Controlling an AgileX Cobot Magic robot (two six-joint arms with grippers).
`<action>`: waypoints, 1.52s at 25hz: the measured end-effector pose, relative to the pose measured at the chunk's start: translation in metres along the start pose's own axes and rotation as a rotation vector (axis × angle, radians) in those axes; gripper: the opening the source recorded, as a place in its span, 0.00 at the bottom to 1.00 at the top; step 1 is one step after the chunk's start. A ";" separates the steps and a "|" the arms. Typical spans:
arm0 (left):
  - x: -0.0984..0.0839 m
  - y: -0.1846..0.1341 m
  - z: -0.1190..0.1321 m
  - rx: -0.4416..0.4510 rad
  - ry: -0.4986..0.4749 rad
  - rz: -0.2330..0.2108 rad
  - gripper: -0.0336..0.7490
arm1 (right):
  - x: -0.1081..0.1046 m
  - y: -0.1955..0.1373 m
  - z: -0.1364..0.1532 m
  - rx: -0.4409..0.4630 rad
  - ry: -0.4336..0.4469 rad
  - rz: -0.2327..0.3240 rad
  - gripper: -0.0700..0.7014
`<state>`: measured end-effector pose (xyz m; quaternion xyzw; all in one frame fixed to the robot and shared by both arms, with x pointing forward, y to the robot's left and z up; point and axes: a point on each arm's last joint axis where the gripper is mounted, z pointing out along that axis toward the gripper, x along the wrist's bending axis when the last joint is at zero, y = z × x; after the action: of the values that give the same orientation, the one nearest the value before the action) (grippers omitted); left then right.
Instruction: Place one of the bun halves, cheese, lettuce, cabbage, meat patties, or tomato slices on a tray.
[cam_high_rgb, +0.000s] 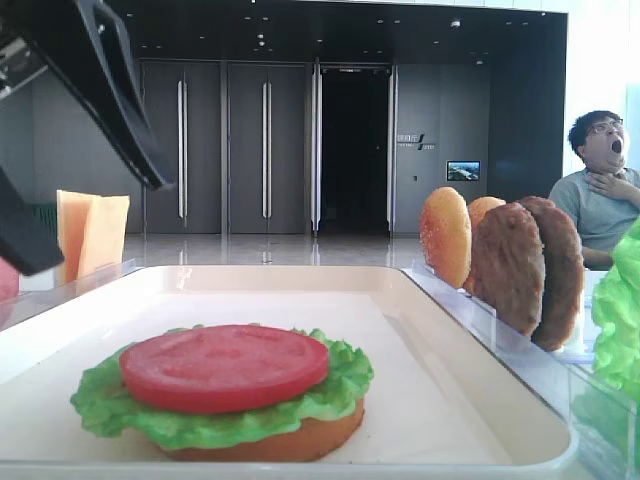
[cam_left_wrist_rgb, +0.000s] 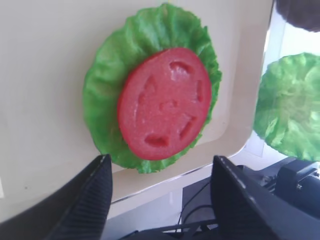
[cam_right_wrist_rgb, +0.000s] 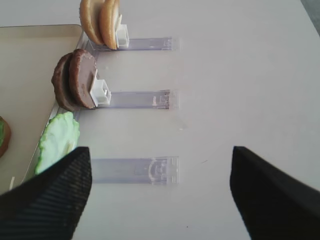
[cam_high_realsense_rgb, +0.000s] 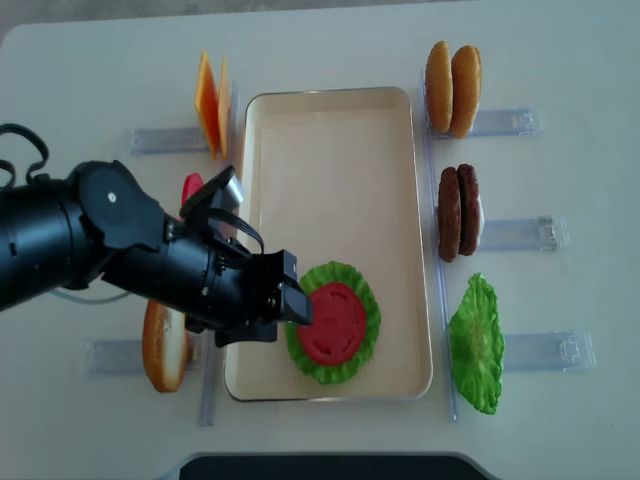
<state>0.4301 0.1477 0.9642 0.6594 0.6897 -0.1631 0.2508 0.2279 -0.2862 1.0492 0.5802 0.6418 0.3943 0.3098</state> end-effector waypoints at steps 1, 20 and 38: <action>-0.001 0.002 -0.007 -0.029 -0.005 0.012 0.65 | 0.000 0.000 0.000 0.000 0.000 0.000 0.79; 0.036 0.051 -0.122 -0.175 0.577 0.127 0.65 | 0.000 0.000 0.000 0.000 0.000 0.000 0.79; 0.100 0.066 -0.175 -0.107 0.700 -0.078 0.65 | 0.000 0.000 0.000 0.000 0.000 0.000 0.79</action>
<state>0.4726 0.3328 1.0592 0.6344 0.7661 0.0997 0.0269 0.2279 -0.2862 1.0492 0.5802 0.6418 0.3943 0.3098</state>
